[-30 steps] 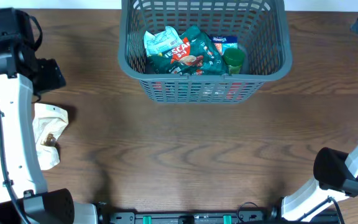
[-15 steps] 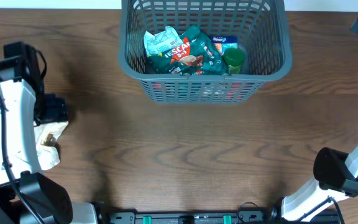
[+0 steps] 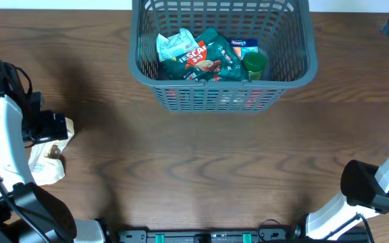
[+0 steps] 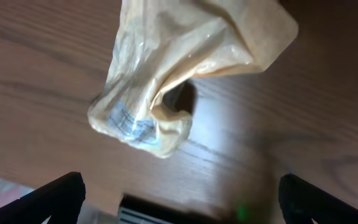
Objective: Pack container
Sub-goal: 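Lower the left gripper onto the beige pouch and grasp it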
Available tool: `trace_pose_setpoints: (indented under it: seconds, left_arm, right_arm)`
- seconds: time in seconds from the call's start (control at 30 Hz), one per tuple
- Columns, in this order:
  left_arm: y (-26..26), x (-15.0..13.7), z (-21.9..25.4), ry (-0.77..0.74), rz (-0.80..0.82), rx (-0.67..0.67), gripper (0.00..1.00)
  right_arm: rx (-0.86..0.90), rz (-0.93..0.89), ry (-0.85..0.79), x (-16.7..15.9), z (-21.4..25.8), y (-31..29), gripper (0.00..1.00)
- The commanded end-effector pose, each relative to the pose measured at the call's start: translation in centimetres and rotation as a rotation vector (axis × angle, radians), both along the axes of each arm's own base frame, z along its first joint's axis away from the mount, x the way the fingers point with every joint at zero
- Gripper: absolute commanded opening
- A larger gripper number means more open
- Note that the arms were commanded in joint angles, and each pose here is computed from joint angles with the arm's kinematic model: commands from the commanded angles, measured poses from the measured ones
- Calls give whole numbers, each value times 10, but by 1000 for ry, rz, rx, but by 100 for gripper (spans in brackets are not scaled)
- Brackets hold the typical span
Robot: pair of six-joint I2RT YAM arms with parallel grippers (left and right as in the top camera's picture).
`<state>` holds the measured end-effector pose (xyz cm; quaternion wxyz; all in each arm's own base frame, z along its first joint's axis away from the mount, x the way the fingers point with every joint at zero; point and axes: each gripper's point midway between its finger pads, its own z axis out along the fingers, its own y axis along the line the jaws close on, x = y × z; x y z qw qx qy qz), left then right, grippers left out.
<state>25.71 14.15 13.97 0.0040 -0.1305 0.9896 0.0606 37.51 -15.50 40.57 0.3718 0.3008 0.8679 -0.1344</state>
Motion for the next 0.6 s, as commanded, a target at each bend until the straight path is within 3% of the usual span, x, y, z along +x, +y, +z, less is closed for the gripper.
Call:
trace_pose_setpoints:
  seconds: [0.0,0.57]
  left_arm:
    - [-4,3,-1,-19,-17,-24,99]
    - [-3,7,14,-109,59,8,99]
  right_arm:
    - [7,-17,2,-1,-2,-3,99]
    - [7,-17,2,-1,-2,-3,99]
